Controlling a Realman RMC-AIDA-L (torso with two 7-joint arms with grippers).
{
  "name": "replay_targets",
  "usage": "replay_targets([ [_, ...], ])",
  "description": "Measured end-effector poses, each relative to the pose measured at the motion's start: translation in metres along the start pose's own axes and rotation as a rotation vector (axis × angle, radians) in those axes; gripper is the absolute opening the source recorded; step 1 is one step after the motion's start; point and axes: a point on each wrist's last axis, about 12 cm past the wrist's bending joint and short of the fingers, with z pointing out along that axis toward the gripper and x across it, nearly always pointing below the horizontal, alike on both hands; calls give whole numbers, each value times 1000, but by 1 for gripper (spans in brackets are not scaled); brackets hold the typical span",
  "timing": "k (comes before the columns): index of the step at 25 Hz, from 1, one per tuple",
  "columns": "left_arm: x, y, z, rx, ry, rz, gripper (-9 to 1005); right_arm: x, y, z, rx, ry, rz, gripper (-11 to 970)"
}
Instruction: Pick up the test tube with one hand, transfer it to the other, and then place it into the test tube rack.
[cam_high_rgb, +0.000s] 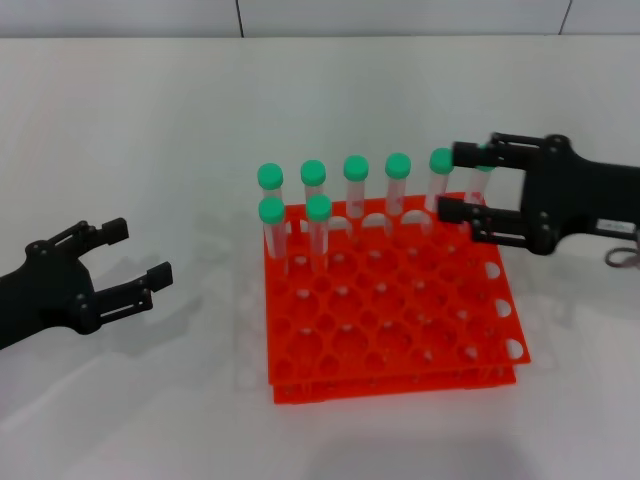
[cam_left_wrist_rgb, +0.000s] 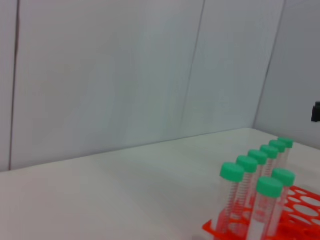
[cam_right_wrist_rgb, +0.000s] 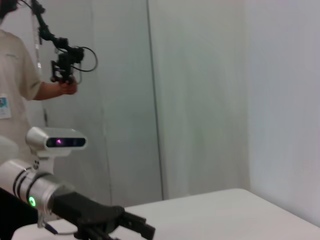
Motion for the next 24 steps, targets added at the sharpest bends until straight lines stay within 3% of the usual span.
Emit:
replay_targets([
  [6, -9, 2, 0, 74, -3, 13, 870, 16, 9, -22, 40, 11, -37, 643],
  [12, -14, 2, 0, 183, 49, 17, 870, 34, 16, -29, 50, 45, -19, 645],
  [22, -18, 4, 1, 237, 103, 15, 870, 46, 14, -34, 101, 72, 7, 885],
  [24, -18, 4, 1, 239, 107, 16, 870, 46, 14, -35, 101, 74, 6, 885],
])
